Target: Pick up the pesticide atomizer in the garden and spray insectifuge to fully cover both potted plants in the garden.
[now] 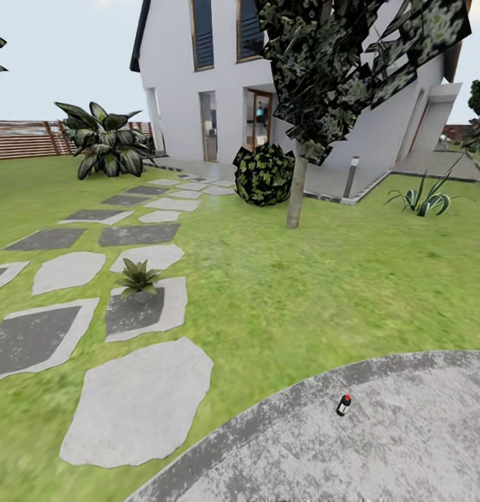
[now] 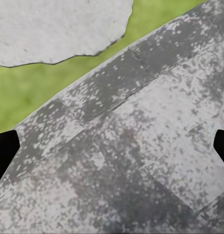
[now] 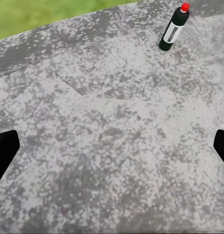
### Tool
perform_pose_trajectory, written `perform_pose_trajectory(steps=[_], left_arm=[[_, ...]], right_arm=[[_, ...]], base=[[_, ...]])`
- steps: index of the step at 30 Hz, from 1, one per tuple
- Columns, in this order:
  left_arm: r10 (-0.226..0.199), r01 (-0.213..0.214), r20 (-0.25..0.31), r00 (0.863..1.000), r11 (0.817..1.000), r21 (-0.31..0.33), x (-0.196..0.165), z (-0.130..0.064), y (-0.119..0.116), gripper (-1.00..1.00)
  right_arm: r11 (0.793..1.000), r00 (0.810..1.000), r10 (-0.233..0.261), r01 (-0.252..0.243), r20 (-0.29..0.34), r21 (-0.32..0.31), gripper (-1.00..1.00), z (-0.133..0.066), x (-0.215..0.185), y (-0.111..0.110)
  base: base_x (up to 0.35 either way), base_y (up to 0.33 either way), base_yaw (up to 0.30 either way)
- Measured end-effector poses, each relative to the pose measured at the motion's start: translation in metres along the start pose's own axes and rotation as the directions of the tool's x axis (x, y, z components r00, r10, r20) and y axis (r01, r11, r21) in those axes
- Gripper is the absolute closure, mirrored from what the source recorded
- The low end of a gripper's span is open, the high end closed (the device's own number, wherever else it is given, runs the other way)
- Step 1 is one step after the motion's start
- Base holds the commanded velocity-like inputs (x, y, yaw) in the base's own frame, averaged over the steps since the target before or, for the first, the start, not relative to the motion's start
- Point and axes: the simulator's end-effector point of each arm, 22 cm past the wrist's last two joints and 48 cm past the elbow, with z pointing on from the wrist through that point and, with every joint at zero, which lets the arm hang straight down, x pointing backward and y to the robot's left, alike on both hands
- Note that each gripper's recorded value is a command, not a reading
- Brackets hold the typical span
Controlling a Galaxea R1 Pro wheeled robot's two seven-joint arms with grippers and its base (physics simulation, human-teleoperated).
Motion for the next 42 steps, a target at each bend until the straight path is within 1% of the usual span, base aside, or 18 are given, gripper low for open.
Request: perform_pose_trajectory(steps=[33, 42], left_arm=[[0.000, 0.000, -0.021, 1.000, 1.000, 0.000, 0.009, 0.001, 0.000, -1.00], [0.000, 0.000, -0.027, 1.000, 1.000, 0.000, 0.012, 0.001, 0.000, -1.00]], right_arm=[[1.000, 1.000, 0.000, 0.000, -0.022, -0.002, -1.00, 0.000, 0.010, 0.002], [1.000, 1.000, -0.001, 0.001, -0.028, -0.003, -1.00, 0.000, 0.012, 0.002]], base=[[0.000, 0.000, -0.288], [0.002, 0.087, -0.288]])
